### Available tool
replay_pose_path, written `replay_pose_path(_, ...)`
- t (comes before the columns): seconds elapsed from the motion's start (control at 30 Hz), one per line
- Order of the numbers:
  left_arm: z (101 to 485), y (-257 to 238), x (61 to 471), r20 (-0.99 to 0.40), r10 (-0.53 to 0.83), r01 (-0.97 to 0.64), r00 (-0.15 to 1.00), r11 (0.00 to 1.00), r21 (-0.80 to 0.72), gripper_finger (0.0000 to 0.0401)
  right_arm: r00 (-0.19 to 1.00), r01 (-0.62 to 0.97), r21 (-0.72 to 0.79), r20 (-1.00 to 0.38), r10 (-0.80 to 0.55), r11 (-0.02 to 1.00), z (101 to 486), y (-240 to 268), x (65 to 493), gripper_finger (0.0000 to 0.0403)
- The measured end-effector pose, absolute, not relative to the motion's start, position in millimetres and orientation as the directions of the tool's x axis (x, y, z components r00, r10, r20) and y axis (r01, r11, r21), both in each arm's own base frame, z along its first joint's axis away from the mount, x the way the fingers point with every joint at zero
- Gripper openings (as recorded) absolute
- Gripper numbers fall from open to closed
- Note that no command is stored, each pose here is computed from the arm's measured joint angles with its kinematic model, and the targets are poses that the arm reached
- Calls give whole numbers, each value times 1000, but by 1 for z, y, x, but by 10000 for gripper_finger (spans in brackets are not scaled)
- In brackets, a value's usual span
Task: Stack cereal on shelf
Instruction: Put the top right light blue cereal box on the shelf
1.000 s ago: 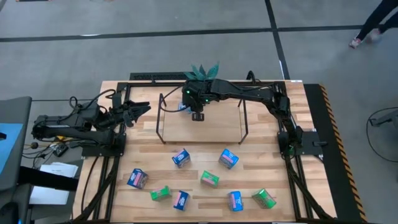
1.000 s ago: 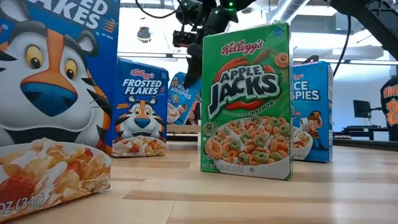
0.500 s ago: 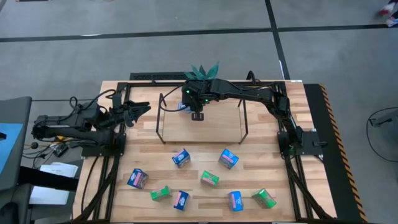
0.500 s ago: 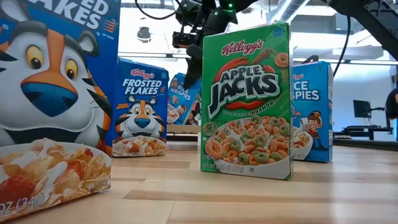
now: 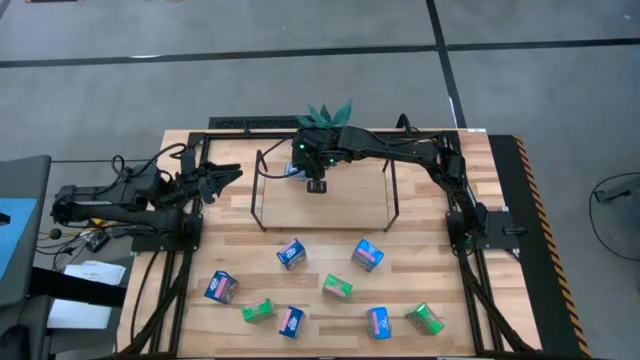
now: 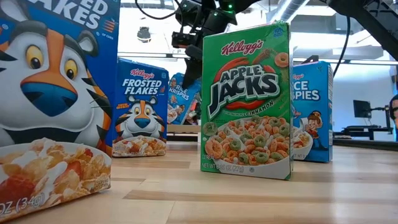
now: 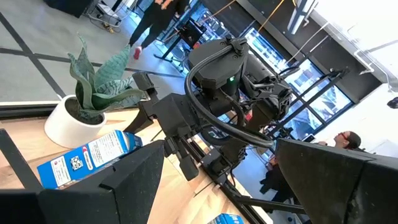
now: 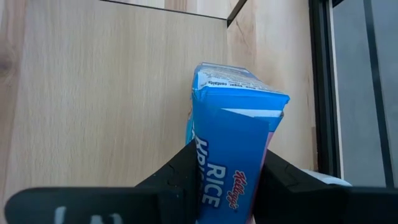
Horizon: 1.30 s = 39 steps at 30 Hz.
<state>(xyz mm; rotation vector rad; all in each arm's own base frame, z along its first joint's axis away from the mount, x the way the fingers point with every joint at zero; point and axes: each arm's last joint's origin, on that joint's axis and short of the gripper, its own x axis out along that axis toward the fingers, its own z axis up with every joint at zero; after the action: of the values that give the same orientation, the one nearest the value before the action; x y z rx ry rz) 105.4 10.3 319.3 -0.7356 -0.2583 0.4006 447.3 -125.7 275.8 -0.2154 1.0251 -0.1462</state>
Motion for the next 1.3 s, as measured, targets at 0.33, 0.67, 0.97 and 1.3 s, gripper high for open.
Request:
replay_pose_path(0.33, 319, 10, 105, 86, 440, -264, 894, 672, -692, 300, 519, 19, -247, -826, -221, 969, 276, -125, 448, 127)
replay_pose_path(0.67, 319, 10, 106, 82, 440, -262, 894, 662, -702, 300, 524, 8, -250, -824, -217, 968, 276, -122, 449, 127)
replay_pose_path(0.97, 319, 10, 105, 82, 444, -264, 892, 661, -703, 300, 533, 6, -257, -817, -221, 966, 270, -124, 450, 127)
replay_pose_path(1.3, 319, 11, 105, 82, 453, -270, 888, 657, -703, 300, 534, -24, -271, -817, -217, 962, 270, -114, 453, 127)
